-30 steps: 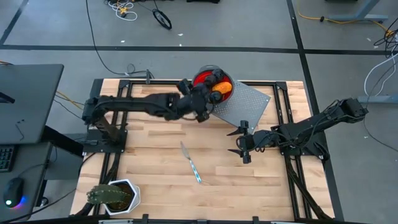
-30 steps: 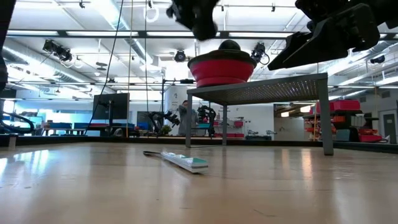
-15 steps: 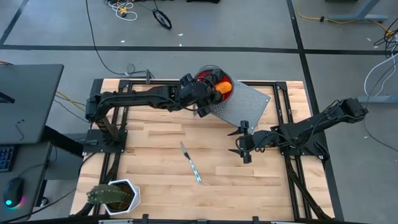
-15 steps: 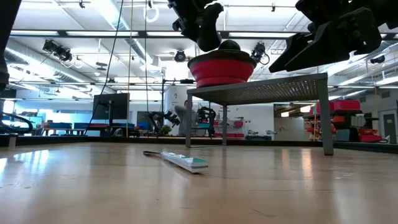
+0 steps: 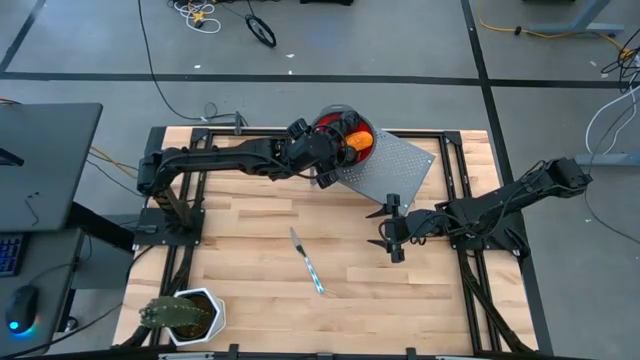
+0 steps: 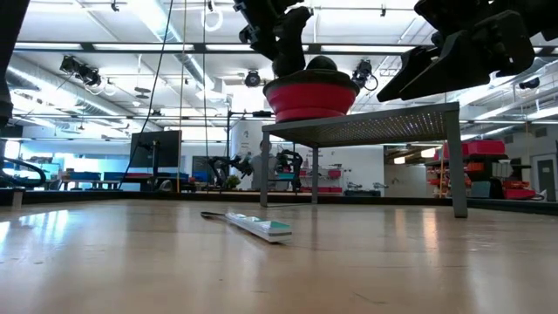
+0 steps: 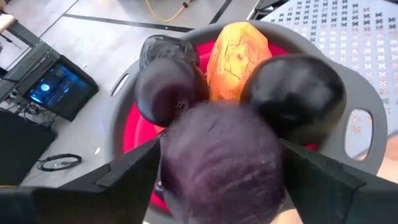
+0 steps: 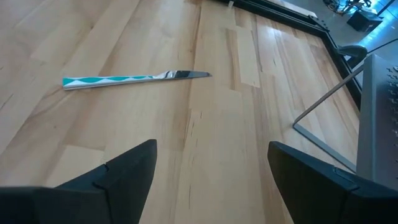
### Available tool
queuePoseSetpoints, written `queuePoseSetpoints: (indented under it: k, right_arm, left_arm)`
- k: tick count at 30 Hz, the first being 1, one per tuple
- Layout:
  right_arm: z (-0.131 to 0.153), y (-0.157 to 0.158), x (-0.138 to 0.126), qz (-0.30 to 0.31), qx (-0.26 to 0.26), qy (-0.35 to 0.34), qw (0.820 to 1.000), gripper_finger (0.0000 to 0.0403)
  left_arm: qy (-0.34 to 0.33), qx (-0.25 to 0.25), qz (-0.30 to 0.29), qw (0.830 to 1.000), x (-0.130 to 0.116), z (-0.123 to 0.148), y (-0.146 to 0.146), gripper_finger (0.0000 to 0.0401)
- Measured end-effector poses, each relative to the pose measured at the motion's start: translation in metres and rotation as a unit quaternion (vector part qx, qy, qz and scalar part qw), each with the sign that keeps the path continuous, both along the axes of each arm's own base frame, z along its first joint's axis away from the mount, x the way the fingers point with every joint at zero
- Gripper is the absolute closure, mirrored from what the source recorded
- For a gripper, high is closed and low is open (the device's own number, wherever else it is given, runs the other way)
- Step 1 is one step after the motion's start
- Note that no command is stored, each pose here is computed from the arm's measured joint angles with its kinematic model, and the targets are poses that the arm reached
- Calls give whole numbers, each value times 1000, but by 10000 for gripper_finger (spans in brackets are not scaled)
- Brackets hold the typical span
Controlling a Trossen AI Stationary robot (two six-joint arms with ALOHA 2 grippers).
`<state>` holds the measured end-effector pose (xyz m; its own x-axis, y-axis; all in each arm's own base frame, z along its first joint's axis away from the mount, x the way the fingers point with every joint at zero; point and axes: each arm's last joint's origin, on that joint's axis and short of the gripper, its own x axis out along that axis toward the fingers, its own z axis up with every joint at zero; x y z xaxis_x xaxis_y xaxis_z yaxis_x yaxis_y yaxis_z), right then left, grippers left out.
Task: Pick & Place Fruit
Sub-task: Put the mangosteen into the red strainer bowl
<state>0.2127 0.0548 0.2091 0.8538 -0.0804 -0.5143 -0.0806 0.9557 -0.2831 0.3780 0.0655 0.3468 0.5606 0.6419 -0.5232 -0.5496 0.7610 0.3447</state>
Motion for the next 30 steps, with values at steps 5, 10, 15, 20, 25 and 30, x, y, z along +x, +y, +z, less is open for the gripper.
queuePoseSetpoints:
  k: [5, 10, 15, 20, 25, 30]
  right_arm:
    - [0, 0, 0, 0, 0, 0, 1000, 84]
    - [0, 0, 0, 0, 0, 0, 1000, 84]
    - [0, 0, 0, 0, 0, 0, 1000, 84]
    - [0, 0, 0, 0, 0, -1, 1000, 84]
    - [0, 0, 0, 0, 1, -1, 1000, 84]
    - [0, 0, 0, 0, 1, -1, 1000, 84]
  left_arm:
    - [6, 3, 6, 1000, -1, -1, 0, 35]
    - [14, 22, 16, 1000, -1, 0, -1, 15]
    - [27, 61, 29, 997, -1, 2, -5, 17]
    - [14, 81, 27, 996, 0, 16, -10, 18]
    - [5, 85, 28, 996, 0, 21, -10, 19]
    - [14, 109, 37, 993, -1, 28, -15, 19]
